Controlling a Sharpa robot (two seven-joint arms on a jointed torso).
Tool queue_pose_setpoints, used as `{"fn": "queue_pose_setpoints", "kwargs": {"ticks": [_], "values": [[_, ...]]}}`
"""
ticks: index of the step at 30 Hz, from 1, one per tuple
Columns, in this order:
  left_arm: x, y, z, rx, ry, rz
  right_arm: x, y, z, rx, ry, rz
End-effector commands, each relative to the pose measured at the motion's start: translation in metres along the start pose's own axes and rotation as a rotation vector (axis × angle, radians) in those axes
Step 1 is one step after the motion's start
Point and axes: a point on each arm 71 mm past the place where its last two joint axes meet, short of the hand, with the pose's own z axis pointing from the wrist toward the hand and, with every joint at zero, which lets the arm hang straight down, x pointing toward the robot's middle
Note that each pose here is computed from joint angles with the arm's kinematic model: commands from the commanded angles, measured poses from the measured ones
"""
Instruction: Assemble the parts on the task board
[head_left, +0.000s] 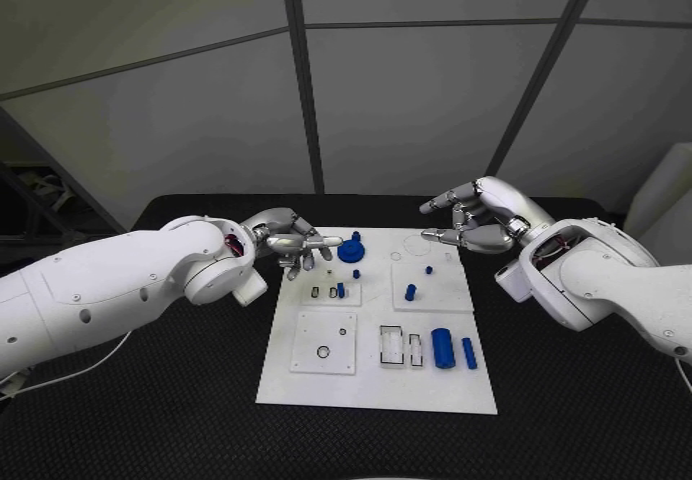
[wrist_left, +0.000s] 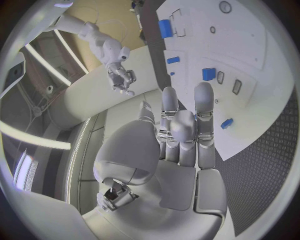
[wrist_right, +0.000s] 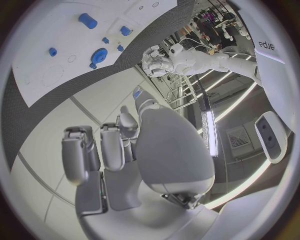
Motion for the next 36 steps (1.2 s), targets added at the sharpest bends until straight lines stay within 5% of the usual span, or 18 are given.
{"fn": "queue_pose_setpoints", "kwargs": {"ticks": [1, 16, 36], "values": [[-0.0032, 0.0074, 0.0041, -0.2, -0.012, 0.27, -0.001, -0.001, 0.0, 0.02, 0.009, 0.046], [0.0218, -0.0079, 0.0422, -0.362, 0.04, 0.465, 0.001, -0.004, 0.005, 0.085, 0.007, 0.018], [0.041, -0.0162, 0.0588, -0.401, 0.116, 0.517, 0.003, -0.006, 0.008, 0.109, 0.015, 0.008]]}}
